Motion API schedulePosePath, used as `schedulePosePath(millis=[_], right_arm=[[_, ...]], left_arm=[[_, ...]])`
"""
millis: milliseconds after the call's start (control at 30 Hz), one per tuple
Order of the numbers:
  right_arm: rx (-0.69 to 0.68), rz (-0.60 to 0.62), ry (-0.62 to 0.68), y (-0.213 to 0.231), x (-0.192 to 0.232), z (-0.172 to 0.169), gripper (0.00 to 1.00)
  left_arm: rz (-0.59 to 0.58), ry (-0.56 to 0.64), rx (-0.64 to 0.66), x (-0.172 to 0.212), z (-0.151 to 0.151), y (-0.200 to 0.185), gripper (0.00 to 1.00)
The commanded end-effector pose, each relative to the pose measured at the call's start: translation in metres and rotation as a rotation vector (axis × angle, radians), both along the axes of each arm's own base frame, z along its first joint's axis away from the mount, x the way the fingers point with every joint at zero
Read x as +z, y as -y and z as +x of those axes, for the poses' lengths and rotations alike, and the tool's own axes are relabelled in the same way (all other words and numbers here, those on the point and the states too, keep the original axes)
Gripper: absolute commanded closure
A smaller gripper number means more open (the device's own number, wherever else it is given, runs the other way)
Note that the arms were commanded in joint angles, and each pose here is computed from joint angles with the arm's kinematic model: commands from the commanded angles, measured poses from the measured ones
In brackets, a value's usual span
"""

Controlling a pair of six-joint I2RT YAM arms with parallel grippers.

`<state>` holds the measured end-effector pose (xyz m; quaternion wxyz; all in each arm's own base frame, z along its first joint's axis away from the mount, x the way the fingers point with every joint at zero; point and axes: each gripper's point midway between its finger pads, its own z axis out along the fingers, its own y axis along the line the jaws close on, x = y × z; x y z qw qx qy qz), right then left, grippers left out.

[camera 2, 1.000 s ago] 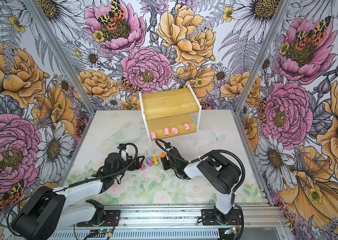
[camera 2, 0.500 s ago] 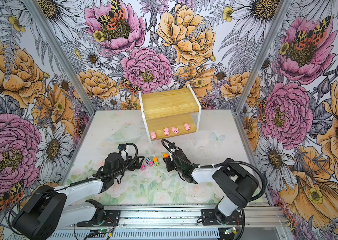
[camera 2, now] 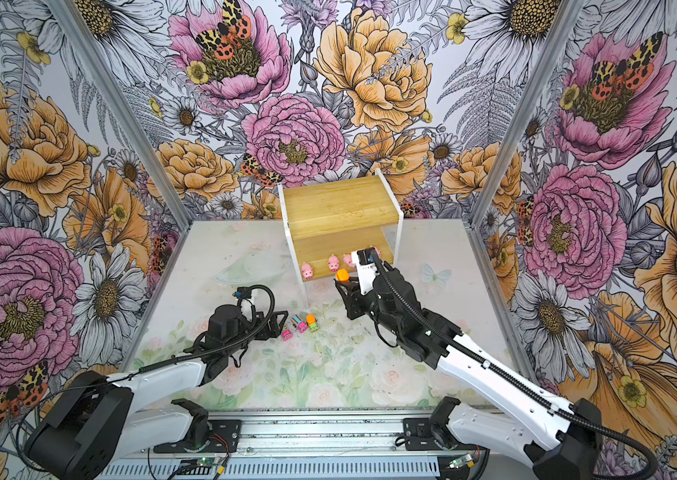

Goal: Place and organize the plastic toys onto the shelf
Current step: 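Lift the green truck with the right gripper onto the upper shelf board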

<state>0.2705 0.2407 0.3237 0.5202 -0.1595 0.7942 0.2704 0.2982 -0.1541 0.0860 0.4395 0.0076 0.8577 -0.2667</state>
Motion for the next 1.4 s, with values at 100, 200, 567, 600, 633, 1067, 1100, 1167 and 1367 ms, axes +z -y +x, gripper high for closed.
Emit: schedulePosePath(millis=[100,200,567,600,633,1067,1100,1167,1367], right_arm=[[-0.120,-0.131,0.110,0.029,0.069,0.040,0.80],[-0.184,-0.163,0.163,0.038,0.098,0.068,0.80],[-0.332,-0.168,0.125,0.080,0.127,0.149,0.80],[-0.328,-0.163,0.108,0.084,0.124,0.153,0.80],[-0.325,-0.160,0.095,0.086,0.122,0.155,0.80],[-0.192,-0.159,-0.049,0.080,0.075,0.166,0.81],[-0.191,-0.160,-0.055,0.079,0.073,0.167,0.81],[-0.188,-0.163,-0.064,0.079,0.068,0.168,0.81],[-0.172,-0.181,-0.096,0.076,0.051,0.170,0.81]], left_arm=[[0.000,0.052,-0.020,0.019,0.007,0.002,0.01],[-0.005,0.059,-0.023,0.022,0.009,0.002,0.01],[0.012,0.081,-0.030,0.034,0.015,0.002,0.01],[0.014,0.081,-0.030,0.035,0.016,0.002,0.01],[0.014,0.085,-0.029,0.036,0.017,0.002,0.01],[0.013,0.088,-0.029,0.040,0.023,0.003,0.01],[0.013,0.085,-0.031,0.039,0.023,0.003,0.01],[0.012,0.081,-0.030,0.038,0.023,0.003,0.01],[0.017,0.075,-0.030,0.035,0.022,0.003,0.01]])
